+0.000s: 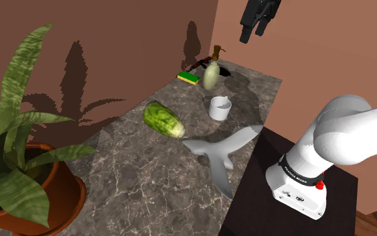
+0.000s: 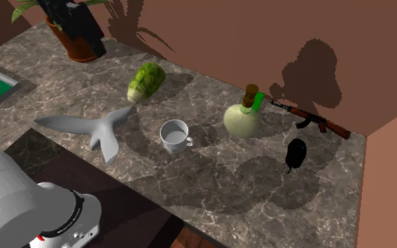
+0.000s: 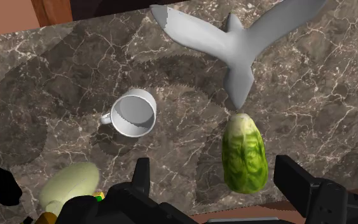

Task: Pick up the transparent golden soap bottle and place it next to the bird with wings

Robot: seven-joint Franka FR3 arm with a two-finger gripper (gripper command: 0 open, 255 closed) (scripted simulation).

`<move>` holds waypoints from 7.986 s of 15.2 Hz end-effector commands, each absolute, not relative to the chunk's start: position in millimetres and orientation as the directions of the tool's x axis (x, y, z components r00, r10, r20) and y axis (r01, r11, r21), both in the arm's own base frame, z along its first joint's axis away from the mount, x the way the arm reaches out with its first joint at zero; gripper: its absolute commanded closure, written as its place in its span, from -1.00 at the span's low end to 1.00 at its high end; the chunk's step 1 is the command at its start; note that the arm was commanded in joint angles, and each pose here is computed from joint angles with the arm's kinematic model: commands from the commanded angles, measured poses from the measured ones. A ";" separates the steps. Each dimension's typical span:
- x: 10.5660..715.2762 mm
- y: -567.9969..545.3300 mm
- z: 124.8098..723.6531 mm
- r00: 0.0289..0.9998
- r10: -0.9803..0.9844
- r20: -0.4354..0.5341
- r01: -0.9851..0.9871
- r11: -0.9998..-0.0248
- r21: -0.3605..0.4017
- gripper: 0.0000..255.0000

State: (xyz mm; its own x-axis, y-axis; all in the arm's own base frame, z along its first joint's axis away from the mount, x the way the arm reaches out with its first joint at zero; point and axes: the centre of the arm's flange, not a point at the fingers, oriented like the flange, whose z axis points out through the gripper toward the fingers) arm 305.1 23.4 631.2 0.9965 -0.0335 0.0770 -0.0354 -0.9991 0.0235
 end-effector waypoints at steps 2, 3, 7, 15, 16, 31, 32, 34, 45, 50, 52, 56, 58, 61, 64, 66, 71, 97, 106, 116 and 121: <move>313.5 14.8 626.2 0.996 -0.035 0.077 -0.037 -0.999 0.025 -1.00; 321.9 6.1 621.1 0.996 -0.036 0.078 -0.038 -0.999 0.026 -1.00; 355.2 -28.5 601.1 0.996 -0.042 0.079 -0.045 -0.999 0.031 -1.00; 421.4 -98.8 561.6 0.995 -0.053 0.082 -0.057 -0.998 0.041 -1.00; 429.7 -107.6 556.8 0.995 -0.054 0.083 -0.058 -0.997 0.042 -1.00; 551.6 -242.8 485.5 0.993 -0.075 0.089 -0.081 -0.995 0.061 -1.00; 559.6 -252.0 480.8 0.993 -0.077 0.090 -0.082 -0.995 0.062 -1.00; 567.9 -261.4 476.1 0.993 -0.078 0.090 -0.084 -0.994 0.063 -1.00; 571.2 -264.2 436.3 0.993 -0.078 0.090 -0.084 -0.994 0.063 -1.00; 571.2 -264.2 436.4 0.993 -0.078 0.090 -0.084 -0.994 0.063 1.00; 571.2 -264.2 436.4 0.993 -0.078 0.090 -0.084 -0.994 0.063 1.00; 571.2 -264.3 436.4 0.993 -0.078 0.090 -0.084 -0.994 0.063 1.00; 571.2 -264.3 436.3 0.993 -0.078 0.090 -0.084 -0.994 0.063 1.00; 571.2 -264.2 446.9 0.993 -0.078 0.090 -0.084 -0.994 0.063 1.00; 571.2 -264.2 462.7 0.993 -0.078 0.090 -0.084 -0.994 0.063 1.00; 571.2 -264.2 473.3 0.993 -0.078 0.090 -0.084 -0.994 0.063 1.00; 571.2 -264.2 499.7 0.993 -0.078 0.090 -0.084 -0.994 0.063 1.00; 571.2 -264.2 637.0 0.993 -0.078 0.090 -0.084 -0.994 0.063 1.00; 478.1 -226.2 670.2 0.993 -0.078 0.090 -0.084 -0.994 0.063 1.00; 361.6 -178.7 710.2 0.993 -0.078 0.090 -0.084 -0.994 0.063 1.00; 303.3 -155.0 730.2 0.993 -0.078 0.090 -0.084 -0.994 0.063 1.00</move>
